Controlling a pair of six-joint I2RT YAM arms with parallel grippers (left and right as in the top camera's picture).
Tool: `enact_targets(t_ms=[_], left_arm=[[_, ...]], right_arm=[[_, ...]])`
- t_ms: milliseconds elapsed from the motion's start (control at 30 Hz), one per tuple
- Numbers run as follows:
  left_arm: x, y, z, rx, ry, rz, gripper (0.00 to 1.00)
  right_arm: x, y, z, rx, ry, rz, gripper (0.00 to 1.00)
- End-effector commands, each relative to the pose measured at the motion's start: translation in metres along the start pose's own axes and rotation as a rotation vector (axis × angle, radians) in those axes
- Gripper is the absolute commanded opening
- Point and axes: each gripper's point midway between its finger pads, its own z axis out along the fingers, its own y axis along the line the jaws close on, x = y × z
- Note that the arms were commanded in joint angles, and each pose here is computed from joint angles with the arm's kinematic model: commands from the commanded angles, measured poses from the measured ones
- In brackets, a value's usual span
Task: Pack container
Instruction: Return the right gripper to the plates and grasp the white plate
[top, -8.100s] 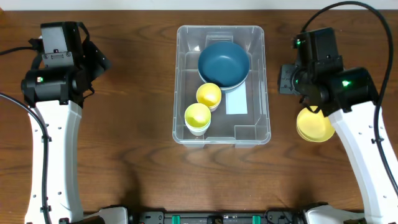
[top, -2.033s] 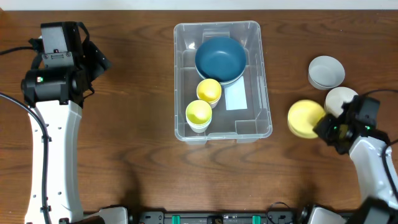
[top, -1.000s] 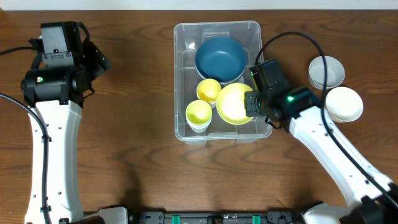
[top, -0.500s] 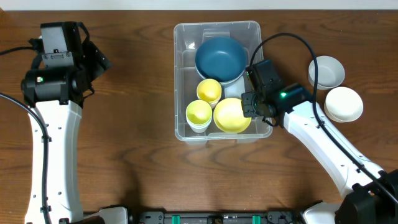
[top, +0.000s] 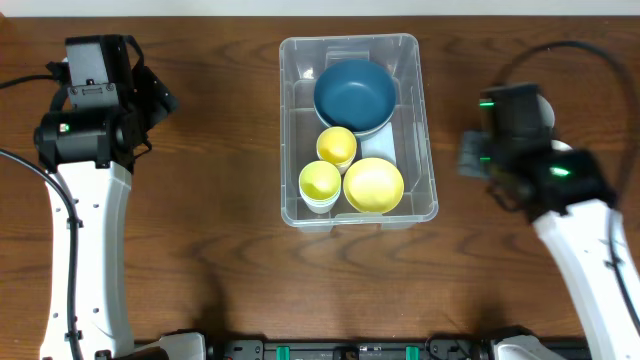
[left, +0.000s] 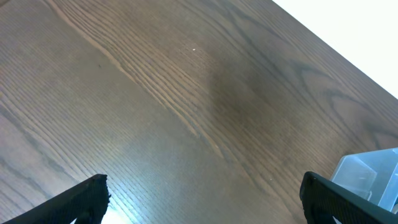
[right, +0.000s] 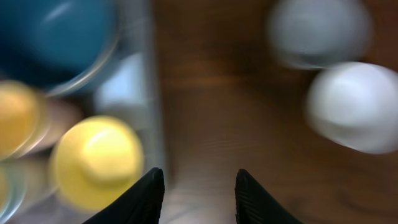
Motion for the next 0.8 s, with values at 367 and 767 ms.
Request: enact_targets(t_ms=[367, 767], left_arm=[[-0.005, 0.001, -0.004, -0.004, -0.017, 0.001, 0.98], [-0.005, 0.001, -0.004, -0.004, -0.017, 0.001, 0.98]], right_arm=[[0.001, -0.184, 0.016, 0.238, -0.052, 0.583, 0.53], [0.062, -0.22, 0.112, 0.141, 0.028, 0.756, 0.64]])
